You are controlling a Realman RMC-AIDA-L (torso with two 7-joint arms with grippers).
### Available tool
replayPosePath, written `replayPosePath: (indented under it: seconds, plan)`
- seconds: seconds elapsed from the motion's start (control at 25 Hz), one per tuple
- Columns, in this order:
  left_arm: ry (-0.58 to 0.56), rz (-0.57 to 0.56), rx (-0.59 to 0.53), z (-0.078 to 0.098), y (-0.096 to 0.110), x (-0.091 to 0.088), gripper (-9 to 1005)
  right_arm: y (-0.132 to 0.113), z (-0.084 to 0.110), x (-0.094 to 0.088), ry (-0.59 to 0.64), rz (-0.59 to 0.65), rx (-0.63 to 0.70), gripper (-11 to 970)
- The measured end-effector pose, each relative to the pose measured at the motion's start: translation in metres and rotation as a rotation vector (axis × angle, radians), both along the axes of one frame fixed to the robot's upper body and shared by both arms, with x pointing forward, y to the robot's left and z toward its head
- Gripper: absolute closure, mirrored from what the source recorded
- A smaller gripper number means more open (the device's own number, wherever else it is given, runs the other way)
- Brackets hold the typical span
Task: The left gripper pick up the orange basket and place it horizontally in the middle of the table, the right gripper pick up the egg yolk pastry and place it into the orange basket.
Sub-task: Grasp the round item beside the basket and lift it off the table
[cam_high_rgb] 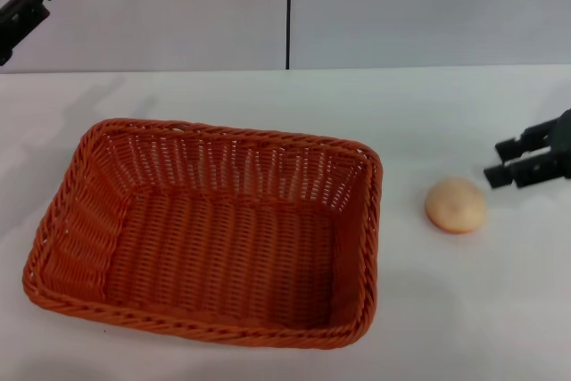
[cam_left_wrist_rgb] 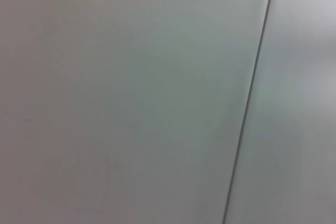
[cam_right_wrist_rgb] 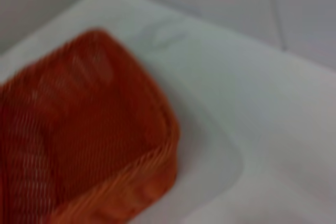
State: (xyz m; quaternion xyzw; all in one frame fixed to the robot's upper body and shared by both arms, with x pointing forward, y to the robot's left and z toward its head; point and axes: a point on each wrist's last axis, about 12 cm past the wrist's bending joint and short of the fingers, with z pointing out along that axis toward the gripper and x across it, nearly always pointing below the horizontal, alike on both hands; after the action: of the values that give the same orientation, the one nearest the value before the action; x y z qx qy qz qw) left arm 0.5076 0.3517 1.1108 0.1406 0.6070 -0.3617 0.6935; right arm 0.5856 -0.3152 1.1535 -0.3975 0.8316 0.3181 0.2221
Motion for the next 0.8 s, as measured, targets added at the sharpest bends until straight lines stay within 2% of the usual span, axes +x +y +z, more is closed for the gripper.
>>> replayPosePath:
  seconds: [0.2, 0.52, 0.8]
  plan:
    - [0.003, -0.015, -0.003, -0.001, -0.004, 0.001, 298, 0.016, -0.005, 0.001, 0.019, 0.062, -0.072, 337]
    - [0.016, -0.043, -0.008, -0.004, -0.011, 0.002, 301, 0.034, -0.017, 0.009, 0.009, 0.064, -0.19, 344]
    - [0.03, -0.058, -0.016, -0.007, -0.014, 0.002, 305, 0.052, -0.024, 0.014, -0.01, 0.071, -0.209, 359]
